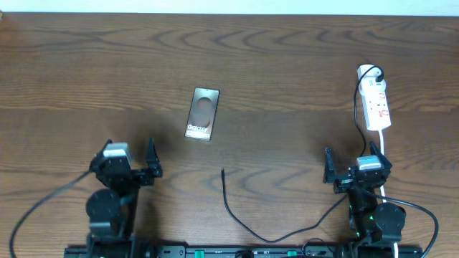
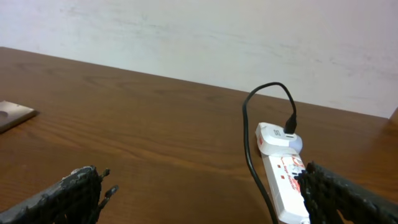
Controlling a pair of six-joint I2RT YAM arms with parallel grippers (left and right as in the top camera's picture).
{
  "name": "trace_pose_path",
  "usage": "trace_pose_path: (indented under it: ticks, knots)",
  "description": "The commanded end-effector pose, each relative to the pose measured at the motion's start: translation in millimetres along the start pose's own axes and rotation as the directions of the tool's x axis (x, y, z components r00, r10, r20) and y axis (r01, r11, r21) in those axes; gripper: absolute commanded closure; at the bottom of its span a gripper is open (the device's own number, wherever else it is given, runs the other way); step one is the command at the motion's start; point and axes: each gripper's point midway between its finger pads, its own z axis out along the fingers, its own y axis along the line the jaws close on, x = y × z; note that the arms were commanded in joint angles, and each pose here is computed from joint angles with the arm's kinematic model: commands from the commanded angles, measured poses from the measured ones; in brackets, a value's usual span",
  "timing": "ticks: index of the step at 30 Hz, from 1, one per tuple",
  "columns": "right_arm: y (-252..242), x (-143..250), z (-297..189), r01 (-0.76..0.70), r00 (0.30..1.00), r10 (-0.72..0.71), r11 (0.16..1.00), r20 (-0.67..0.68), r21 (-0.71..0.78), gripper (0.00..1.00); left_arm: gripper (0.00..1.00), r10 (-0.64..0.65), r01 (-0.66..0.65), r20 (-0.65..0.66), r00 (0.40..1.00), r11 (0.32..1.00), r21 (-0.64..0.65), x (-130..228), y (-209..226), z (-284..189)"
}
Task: Plug charger to phone and switch on socket
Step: 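Move the left gripper forward toward the silver phone, then lower the open left gripper over the phone's long edges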
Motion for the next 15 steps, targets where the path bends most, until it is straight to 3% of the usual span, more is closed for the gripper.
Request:
trace_pose_path:
  ticks: [1,6,10,15]
  knots:
    - [1.2,1.4,0.1,-0.011,1.000,0.011,1.000,-0.004,-0.005,0.01,0.07,0.022,-0.013,-0.079,0.997,0.994,0.109,-37.6,-23.2,18.6]
    - [1.3,1.4,0.1,-0.011,1.000,0.011,1.000,-0.004,-0.005,0.01,0.07,0.021,0.088,-0.322,0.946,0.943,0.322,-70.8,-68.3,70.4]
    - [1.3,1.4,0.1,-0.011,1.000,0.011,1.000,-0.004,-0.005,0.01,0.07,0.042,0.149,-0.524,0.851,0.936,0.318,-74.4,-74.3,120.5]
    - [1.3,1.4,0.1,-0.011,1.000,0.011,1.000,-0.004,-0.005,0.01,0.07,0.076,0.145,-0.595,0.800,0.938,0.315,-60.3,-72.4,148.3]
